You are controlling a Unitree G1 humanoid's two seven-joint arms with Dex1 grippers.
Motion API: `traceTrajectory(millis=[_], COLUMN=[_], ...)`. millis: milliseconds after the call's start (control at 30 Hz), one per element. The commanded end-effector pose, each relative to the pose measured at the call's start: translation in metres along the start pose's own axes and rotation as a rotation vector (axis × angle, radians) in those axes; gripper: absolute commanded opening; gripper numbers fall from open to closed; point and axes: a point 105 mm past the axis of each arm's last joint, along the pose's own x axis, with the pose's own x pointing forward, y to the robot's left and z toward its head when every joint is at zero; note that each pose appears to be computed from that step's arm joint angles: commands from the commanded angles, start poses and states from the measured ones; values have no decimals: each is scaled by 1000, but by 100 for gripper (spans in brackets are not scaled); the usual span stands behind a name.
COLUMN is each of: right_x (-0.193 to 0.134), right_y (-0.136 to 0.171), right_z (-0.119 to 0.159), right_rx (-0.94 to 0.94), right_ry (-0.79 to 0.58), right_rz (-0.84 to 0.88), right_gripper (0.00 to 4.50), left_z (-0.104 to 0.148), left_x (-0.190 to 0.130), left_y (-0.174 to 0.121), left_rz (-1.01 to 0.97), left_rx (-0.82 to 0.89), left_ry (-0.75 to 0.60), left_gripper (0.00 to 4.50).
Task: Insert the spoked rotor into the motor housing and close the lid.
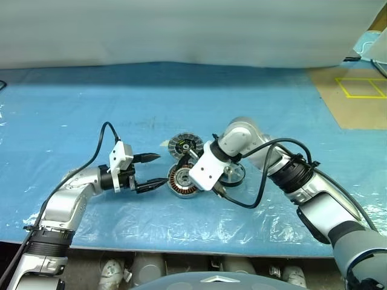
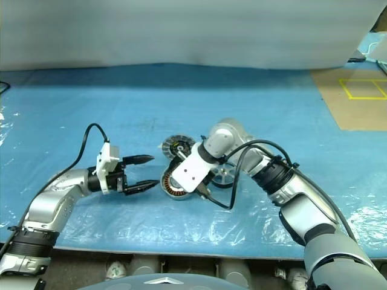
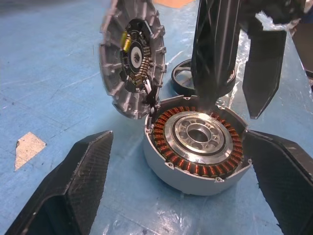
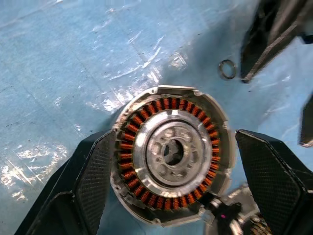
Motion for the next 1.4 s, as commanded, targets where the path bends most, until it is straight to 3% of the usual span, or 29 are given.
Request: traceTrajectory(millis=[33, 133, 233, 400, 500, 633, 900, 1133, 1400], right_x=[-26, -40, -57, -91, -97, -90, -65, -50, -36], right_y=[-3, 7, 18, 35, 57, 78, 80, 79, 88], right_z=[10, 4, 3, -27, -44, -40, 4, 11, 4], right_rx=[-23, 108, 354, 876, 1066, 1202, 1179, 1017, 936], right_ry=[-5, -14, -99, -206, -178, -218, -394, -319, -257], right_rz=[-59, -144, -285, -661, -830, -918, -716, -519, -482], right_gripper=[411, 411, 411, 411, 411, 411, 411, 411, 411], left_z=[9, 7, 8, -1, -11, -12, -27, -32, -39], left_x=[-5, -11, -22, -34, -33, -31, -32, -34, -30], left_y=[-3, -6, -7, -16, -18, -8, 3, 6, -10], left_rz=[-24, -29, -10, 4, 24, 96, 19, -59, -98], left_rx=[24, 28, 30, 22, 47, 45, 50, 19, 48], left_ry=[-1, 16, 29, 56, 73, 23, 98, 148, 172], left_gripper=[450, 450, 450, 450, 450, 450, 450, 450, 450])
